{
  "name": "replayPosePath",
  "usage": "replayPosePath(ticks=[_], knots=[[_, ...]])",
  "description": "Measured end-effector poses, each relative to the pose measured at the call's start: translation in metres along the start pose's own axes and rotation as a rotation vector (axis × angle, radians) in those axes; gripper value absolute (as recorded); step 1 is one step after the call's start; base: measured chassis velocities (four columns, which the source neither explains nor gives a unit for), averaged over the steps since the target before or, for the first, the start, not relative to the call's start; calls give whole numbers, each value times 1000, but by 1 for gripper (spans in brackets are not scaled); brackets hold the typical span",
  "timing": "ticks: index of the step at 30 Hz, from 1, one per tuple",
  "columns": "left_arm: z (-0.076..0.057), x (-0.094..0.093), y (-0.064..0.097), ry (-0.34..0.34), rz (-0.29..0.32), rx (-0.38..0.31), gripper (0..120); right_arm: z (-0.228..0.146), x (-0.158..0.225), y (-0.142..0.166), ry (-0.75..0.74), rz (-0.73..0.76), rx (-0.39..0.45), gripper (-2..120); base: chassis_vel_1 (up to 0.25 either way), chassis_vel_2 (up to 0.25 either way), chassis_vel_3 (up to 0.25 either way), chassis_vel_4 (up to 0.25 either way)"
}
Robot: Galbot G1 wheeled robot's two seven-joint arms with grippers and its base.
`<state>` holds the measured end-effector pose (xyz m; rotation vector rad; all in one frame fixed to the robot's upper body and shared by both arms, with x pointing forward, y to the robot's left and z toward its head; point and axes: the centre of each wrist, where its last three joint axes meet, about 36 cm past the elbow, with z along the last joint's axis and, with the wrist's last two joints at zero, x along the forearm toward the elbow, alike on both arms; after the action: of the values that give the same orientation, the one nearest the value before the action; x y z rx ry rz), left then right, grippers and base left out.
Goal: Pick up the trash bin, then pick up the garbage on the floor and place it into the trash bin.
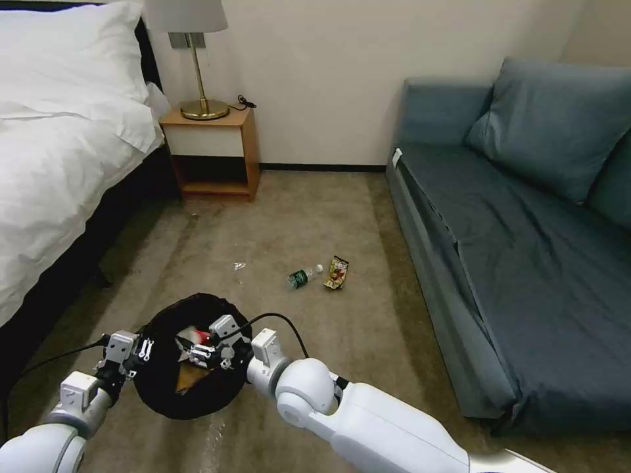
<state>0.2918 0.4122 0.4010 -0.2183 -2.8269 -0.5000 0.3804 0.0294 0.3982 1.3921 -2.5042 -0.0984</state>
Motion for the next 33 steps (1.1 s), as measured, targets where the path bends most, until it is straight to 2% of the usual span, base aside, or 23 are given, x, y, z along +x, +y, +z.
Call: replayPosePath(ticks=[3,4,7,10,13,14,17,18,22,24,27,28,33], knots=[[0,0,2,-1,-3,-2,3,-6,6,-4,-10,18,8,88,0,0,0,0],[0,0,2,-1,-3,-2,3,-6,6,-4,-10,18,8,88,0,0,0,0],[1,0,5,-1,-8,-6,3,-15,16,-19,-26,63,31,99,0,0,0,0],[2,1,6,-1,-12,-7,3,-18,19,-23,-30,76,40,99,0,0,0,0],[4,1,10,-5,-18,-13,3,-30,40,-49,-43,159,71,100,0,0,0,0],[4,1,10,-5,-18,-13,3,-30,40,-49,-43,159,71,100,0,0,0,0],[-2,2,9,-21,-19,-10,3,-34,66,-83,-24,280,110,100,0,0,0,0],[-2,2,9,-21,-19,-10,3,-34,66,-83,-24,280,110,100,0,0,0,0],[-7,4,9,-36,-25,-16,3,-32,95,-122,-2,426,134,100,0,0,0,0],[-9,6,8,-42,-32,-21,3,-28,108,-141,12,488,135,100,0,0,0,0],[-9,7,8,-45,-45,-23,3,-24,115,-153,24,529,130,100,0,0,0,0],[-9,7,8,-48,-65,-26,3,-12,125,-167,56,594,132,100,0,0,0,0],[-8,9,8,-50,-82,-32,3,16,141,-186,126,699,141,100,0,0,0,0]])
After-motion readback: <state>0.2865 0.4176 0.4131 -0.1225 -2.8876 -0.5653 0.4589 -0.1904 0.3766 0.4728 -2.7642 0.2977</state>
